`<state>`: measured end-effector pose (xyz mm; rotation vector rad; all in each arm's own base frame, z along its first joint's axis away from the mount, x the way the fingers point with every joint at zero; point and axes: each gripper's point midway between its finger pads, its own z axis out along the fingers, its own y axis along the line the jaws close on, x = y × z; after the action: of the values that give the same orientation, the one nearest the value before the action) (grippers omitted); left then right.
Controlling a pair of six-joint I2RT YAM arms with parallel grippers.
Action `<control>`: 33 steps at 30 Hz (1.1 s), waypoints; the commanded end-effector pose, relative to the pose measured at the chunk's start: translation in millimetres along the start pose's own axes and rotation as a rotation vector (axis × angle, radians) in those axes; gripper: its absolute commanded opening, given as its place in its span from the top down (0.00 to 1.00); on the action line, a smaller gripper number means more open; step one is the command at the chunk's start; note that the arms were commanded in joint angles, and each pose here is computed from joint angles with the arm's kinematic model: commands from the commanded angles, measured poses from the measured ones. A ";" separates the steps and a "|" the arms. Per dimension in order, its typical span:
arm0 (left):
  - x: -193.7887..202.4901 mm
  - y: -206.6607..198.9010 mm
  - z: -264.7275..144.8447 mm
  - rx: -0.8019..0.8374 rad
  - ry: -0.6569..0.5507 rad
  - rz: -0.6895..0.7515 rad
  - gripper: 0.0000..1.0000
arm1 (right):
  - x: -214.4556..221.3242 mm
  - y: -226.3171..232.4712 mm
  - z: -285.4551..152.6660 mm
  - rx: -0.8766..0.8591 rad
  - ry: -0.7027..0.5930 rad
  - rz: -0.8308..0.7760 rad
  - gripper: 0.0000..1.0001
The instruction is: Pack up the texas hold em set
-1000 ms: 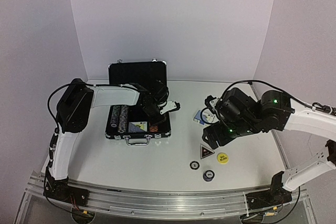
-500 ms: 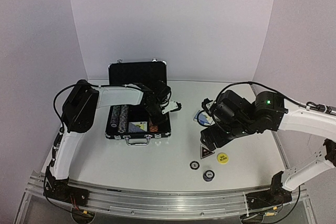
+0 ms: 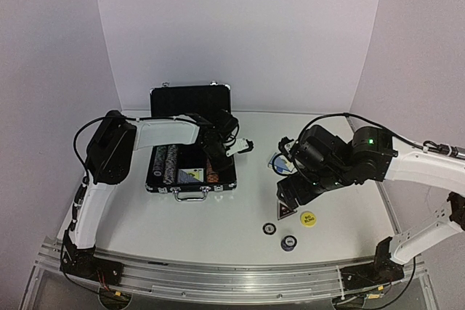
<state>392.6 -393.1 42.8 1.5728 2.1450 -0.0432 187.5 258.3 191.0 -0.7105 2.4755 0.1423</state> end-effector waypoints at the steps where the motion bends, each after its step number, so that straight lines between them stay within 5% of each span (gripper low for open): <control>1: -19.6 30.9 -19.2 -0.113 -0.049 -0.007 0.80 | -7.1 4.4 -3.9 -0.022 -0.011 0.010 0.13; 33: -30.1 70.9 -59.0 -0.234 -0.080 -0.003 0.78 | -7.0 15.2 3.0 -0.053 0.023 -0.041 0.13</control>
<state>402.5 -389.8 57.4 1.5960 2.0984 0.0550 182.5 266.0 180.7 -0.7836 2.5047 0.1516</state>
